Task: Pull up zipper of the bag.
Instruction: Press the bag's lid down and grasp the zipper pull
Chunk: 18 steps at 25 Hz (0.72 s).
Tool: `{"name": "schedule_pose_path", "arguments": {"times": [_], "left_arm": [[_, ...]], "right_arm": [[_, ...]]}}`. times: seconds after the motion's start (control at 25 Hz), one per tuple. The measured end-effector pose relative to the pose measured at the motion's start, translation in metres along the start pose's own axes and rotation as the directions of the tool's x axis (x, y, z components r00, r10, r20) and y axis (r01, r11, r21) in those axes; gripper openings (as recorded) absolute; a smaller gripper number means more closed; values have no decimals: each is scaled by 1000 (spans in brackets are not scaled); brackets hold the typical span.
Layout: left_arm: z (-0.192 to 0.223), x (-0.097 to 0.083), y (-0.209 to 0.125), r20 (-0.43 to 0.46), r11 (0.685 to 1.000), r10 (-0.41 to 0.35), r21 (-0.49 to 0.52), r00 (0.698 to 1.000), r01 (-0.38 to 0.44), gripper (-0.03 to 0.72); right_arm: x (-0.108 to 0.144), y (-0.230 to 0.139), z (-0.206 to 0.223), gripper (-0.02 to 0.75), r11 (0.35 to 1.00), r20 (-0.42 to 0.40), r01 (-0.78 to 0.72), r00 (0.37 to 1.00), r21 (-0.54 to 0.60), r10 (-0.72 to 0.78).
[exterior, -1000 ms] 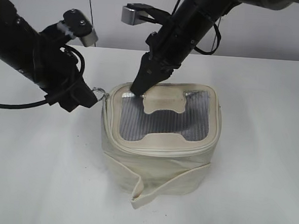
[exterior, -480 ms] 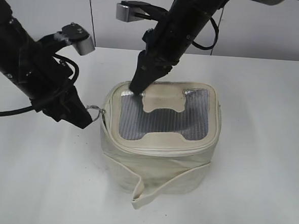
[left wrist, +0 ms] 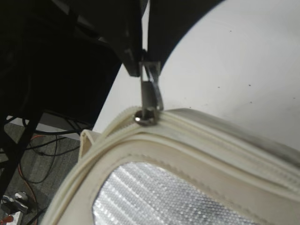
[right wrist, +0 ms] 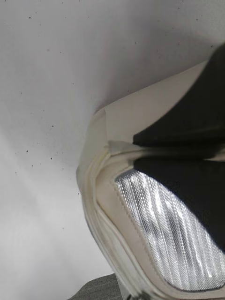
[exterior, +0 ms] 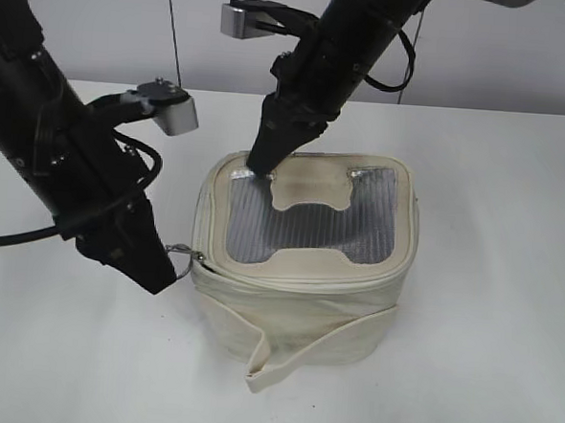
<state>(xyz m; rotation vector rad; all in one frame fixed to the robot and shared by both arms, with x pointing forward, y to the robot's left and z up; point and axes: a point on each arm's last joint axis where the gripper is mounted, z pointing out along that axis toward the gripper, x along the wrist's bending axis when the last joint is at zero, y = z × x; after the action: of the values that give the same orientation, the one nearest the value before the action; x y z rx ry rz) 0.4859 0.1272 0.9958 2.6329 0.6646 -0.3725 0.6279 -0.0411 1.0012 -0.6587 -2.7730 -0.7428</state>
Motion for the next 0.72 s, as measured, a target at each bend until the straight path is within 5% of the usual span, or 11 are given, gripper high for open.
{"name": "schedule_pose_path", "arguments": {"times": [0.48, 0.72], "left_arm": [[30, -58, 22, 3, 995, 74, 73, 997, -74, 3], [46, -88, 40, -69, 993, 113, -14, 991, -114, 6]], "right_arm": [[1, 0, 0, 39, 1000, -5, -2, 1000, 0, 2], [0, -1, 1, 39, 1000, 2, 4, 1000, 11, -4]]}}
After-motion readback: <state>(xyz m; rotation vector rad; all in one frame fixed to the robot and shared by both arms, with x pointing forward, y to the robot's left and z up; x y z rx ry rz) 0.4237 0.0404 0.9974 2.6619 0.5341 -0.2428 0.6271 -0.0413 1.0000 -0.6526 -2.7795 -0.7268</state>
